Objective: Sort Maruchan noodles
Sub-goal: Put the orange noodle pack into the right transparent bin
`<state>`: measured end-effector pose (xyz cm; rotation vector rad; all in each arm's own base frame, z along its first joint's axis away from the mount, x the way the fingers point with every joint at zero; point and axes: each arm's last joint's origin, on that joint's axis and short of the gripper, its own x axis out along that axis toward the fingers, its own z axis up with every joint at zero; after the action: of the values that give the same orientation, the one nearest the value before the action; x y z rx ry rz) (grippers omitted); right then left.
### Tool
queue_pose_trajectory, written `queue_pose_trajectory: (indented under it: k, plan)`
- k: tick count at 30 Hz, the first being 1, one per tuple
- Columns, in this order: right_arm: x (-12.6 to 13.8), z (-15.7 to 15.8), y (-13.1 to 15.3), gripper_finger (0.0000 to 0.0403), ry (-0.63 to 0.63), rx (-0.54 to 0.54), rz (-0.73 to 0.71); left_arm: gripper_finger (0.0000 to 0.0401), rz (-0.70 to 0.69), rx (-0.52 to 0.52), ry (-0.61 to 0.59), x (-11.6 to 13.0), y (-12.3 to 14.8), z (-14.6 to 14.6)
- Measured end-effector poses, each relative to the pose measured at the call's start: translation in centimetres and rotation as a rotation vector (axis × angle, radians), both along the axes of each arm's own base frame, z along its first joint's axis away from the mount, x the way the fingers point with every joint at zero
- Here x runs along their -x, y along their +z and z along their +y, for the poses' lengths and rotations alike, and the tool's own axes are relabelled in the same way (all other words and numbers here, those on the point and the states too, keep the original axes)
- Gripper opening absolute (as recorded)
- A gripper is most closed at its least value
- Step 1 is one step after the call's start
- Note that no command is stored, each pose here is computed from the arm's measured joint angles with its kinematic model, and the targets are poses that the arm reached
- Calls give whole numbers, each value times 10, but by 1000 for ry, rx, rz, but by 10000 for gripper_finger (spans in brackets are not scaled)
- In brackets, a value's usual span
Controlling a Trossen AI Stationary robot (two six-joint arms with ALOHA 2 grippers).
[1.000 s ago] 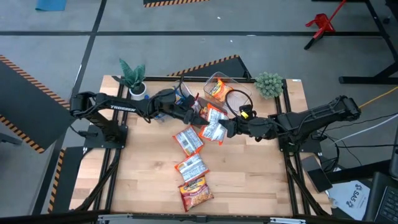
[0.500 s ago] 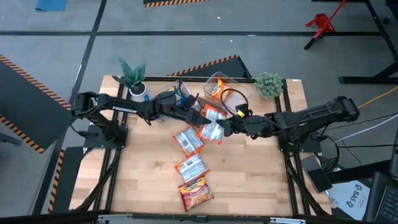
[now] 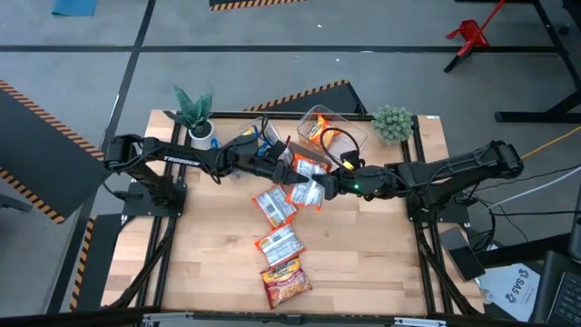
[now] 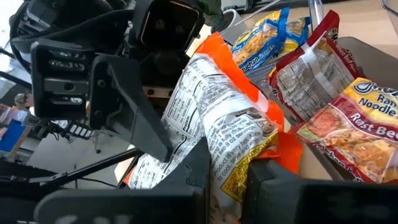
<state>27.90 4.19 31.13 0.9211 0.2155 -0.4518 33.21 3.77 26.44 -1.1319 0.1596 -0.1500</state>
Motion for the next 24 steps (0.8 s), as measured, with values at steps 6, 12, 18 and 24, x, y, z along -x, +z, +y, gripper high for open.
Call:
queue_pose_trajectory:
  k: [6,12,18,24]
  plan:
    - [0,0,0,33,27,32,14,183,1,0,12,0,0,0]
    - [0,0,0,88,31,35,12,174,5,18,30,0,0,1]
    - [2,3,2,176,115,-3,10,174,5,19,47,0,0,2]
    - [10,1,12,223,101,2,-30,161,3,17,58,0,0,4]
